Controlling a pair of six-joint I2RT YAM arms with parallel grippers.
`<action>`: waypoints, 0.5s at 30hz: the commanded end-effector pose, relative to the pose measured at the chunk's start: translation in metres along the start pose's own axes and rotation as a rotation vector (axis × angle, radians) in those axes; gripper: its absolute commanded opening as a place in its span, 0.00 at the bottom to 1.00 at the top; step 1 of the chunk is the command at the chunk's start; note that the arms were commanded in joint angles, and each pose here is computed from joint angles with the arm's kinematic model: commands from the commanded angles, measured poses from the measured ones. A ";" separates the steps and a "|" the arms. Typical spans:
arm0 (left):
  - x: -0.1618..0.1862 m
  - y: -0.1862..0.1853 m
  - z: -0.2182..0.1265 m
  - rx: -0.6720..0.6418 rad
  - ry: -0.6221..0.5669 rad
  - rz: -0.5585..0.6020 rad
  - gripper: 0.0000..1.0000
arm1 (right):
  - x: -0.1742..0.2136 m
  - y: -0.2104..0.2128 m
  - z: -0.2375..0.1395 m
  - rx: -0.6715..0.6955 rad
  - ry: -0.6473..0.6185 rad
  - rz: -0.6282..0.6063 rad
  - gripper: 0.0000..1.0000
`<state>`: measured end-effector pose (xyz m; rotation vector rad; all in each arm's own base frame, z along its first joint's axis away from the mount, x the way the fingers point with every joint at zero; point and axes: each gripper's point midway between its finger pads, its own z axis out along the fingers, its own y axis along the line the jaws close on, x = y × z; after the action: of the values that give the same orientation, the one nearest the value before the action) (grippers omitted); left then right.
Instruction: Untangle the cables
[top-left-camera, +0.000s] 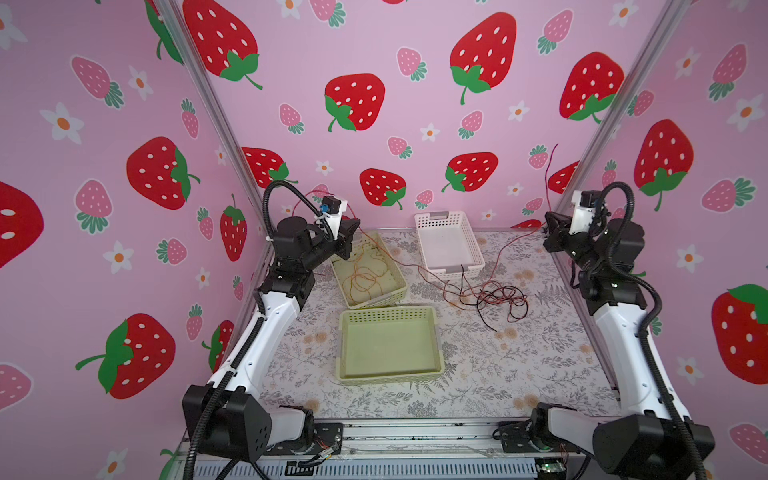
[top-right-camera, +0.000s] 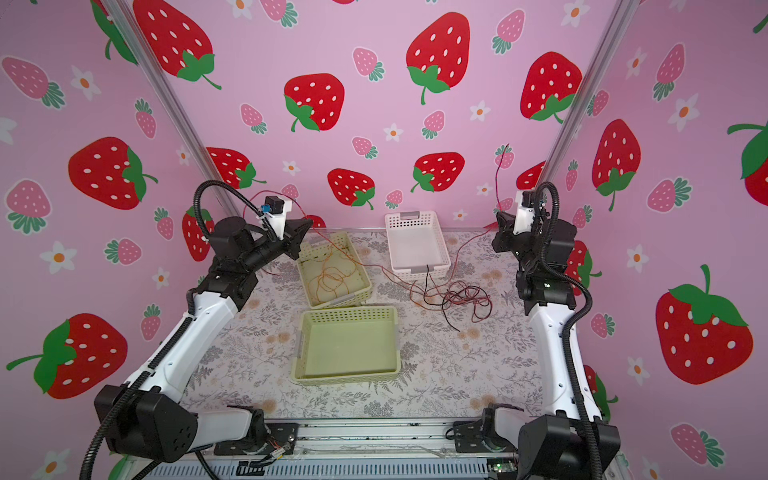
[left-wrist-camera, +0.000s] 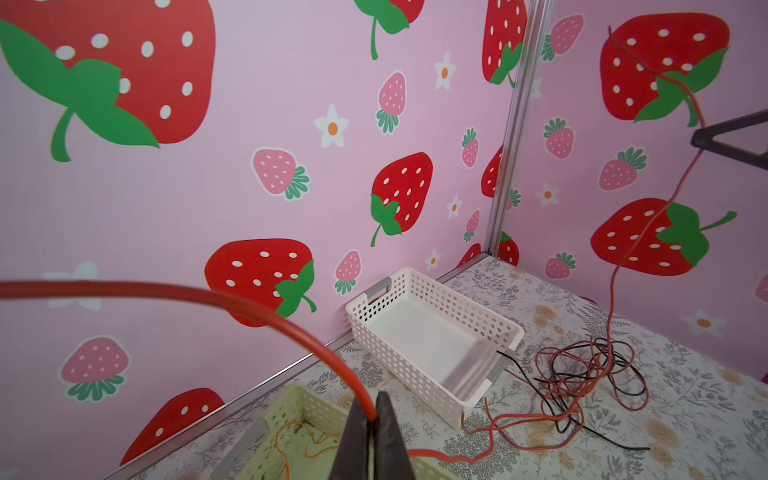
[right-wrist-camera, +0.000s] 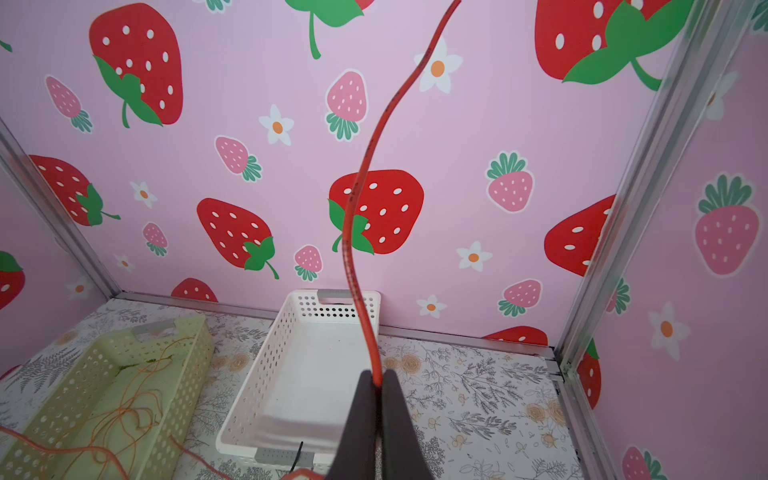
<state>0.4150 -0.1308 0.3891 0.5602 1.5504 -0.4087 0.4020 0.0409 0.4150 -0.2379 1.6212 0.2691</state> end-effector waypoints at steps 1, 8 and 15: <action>-0.012 0.015 -0.009 -0.035 -0.036 0.009 0.00 | -0.006 -0.006 0.001 0.021 0.002 -0.027 0.00; -0.033 0.045 -0.019 -0.128 -0.060 0.035 0.00 | 0.027 -0.028 0.007 0.103 0.095 -0.026 0.00; -0.046 0.069 -0.032 -0.154 -0.073 0.014 0.00 | 0.075 -0.035 0.011 0.090 0.185 -0.014 0.00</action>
<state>0.4344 -0.0567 0.4168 0.4035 1.5487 -0.2720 0.4183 0.0101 0.3536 -0.1718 1.7808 0.1691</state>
